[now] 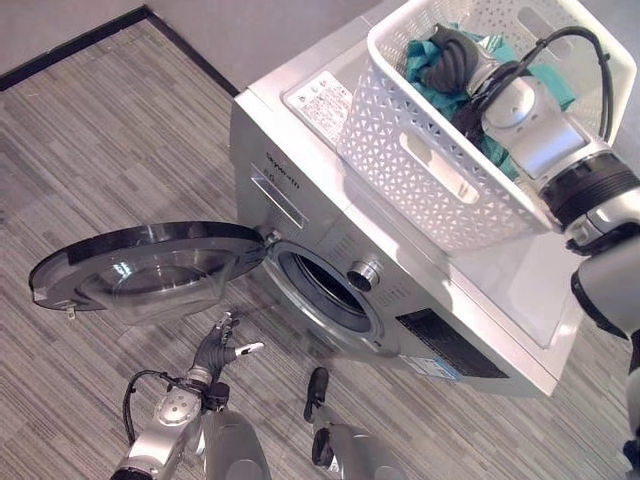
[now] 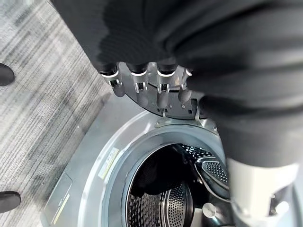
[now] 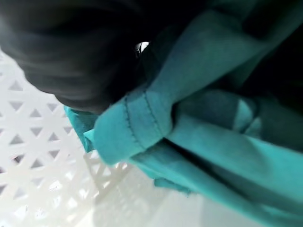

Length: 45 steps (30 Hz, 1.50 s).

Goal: Grab the laundry basket,head to the washer,open it,put in the laundry and shut it.

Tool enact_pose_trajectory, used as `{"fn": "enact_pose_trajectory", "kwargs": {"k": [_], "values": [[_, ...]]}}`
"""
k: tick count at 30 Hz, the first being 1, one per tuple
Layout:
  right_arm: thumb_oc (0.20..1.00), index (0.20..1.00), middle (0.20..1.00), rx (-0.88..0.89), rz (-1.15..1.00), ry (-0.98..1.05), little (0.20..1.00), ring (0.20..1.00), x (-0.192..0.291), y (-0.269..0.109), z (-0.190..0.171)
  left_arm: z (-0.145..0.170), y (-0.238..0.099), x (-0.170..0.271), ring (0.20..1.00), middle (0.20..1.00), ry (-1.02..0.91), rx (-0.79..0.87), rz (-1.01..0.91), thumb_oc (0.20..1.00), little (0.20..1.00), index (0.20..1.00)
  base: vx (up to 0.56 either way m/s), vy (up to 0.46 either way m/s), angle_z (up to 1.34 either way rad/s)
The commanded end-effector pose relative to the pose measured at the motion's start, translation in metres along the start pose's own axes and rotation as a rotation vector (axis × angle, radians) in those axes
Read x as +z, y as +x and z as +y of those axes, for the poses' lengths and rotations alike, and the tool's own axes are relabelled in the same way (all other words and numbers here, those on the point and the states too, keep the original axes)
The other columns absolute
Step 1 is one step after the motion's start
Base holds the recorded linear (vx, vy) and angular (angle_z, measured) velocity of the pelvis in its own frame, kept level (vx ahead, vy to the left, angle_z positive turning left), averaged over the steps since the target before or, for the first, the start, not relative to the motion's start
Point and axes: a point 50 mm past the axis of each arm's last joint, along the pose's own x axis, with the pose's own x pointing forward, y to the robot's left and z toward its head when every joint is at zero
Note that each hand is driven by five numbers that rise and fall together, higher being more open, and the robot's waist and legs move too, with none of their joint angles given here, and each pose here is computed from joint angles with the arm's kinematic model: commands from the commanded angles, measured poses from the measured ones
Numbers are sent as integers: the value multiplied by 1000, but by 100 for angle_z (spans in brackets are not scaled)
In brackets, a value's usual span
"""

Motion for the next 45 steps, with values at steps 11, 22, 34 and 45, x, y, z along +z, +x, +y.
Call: {"fn": "enact_pose_trajectory", "kwargs": {"k": [11,22,34,45], "values": [[200,200,200,-415,-48,-6,200,200,-7,-31,-90,7,15,33,1000,1000,75,-13,-126,1000,1000,1000,5,5,3],[200,200,200,-706,-115,-44,200,200,13,-53,-144,14,7,34,1000,1000,101,-27,-120,1000,1000,1000,51,10,-3],[200,200,200,-826,-61,-14,200,200,20,-48,-164,14,7,54,1000,1000,182,-54,-202,1000,1000,1000,19,6,1],[200,200,200,-937,60,-229,200,200,33,-56,-200,9,9,95,1000,1000,272,-100,-370,1000,1000,1000,1,1,1]]}}
